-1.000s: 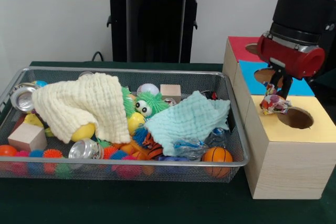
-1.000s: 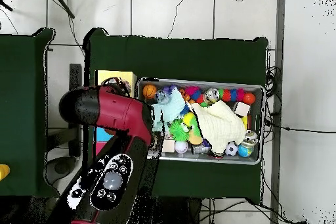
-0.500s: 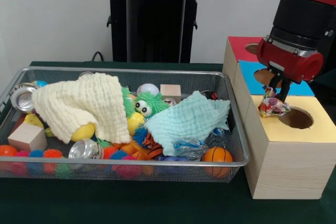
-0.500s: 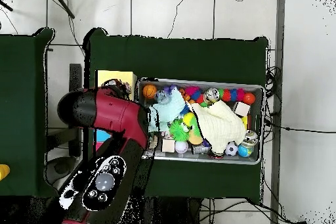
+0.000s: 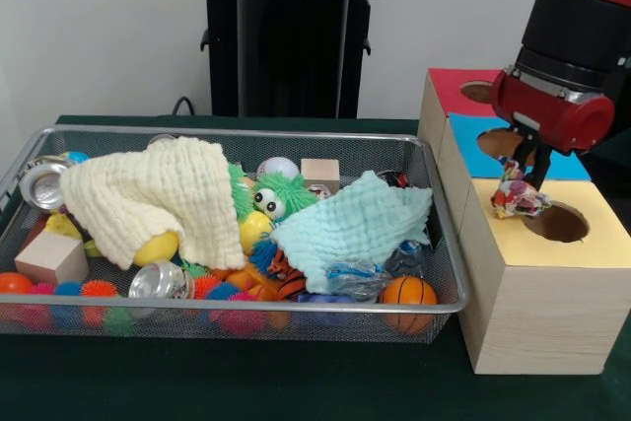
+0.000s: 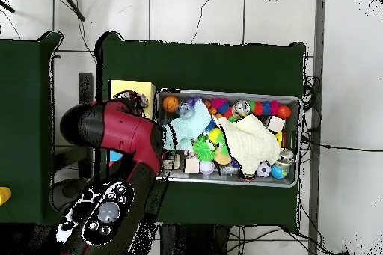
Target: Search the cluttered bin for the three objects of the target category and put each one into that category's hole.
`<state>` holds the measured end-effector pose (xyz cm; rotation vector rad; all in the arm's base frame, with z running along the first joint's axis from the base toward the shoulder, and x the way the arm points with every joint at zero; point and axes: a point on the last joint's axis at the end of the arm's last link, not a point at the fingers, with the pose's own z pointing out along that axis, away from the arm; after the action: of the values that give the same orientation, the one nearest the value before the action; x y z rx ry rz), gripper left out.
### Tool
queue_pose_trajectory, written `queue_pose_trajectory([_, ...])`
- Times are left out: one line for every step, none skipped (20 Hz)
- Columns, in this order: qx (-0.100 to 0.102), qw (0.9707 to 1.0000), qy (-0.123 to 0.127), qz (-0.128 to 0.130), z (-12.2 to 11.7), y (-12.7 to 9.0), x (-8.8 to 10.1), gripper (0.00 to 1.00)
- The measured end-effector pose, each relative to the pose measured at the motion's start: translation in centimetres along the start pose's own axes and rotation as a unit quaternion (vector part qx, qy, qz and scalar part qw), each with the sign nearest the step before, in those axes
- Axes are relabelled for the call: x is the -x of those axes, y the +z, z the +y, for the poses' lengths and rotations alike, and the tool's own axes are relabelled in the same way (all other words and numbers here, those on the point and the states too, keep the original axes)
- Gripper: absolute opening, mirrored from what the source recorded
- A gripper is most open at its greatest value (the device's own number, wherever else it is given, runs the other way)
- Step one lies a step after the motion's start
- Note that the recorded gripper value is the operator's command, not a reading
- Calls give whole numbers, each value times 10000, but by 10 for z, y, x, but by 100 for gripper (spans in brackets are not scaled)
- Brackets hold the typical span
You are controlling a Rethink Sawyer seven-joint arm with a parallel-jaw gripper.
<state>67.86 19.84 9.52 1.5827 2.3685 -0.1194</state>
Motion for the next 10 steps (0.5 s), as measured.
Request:
queue_pose_trajectory([-2, 10000, 56, -12, 0, 0, 0, 0])
queue_pose_trajectory([-1, 9999, 104, -23, 0, -1, 0, 0])
queue_pose_trajectory([0, 9999, 135, -28, 0, -1, -1, 0])
queue_pose_trajectory([4, 9998, 203, -34, 1, -1, -1, 0])
queue_pose_trajectory([11, 9996, 264, -30, 1, -2, -2, 0])
queue_pose_trajectory([18, 9995, 324, -26, 2, -2, -2, 0])
queue_pose_trajectory([25, 9993, 364, -18, 2, -2, -3, 0])
queue_pose_trajectory([29, 9992, 388, -13, 3, -3, -3, 0])
queue_pose_trajectory([39, 9989, 459, 1, 4, -3, -4, 0])
queue_pose_trajectory([42, 9988, 490, 7, 4, -3, -5, 0])
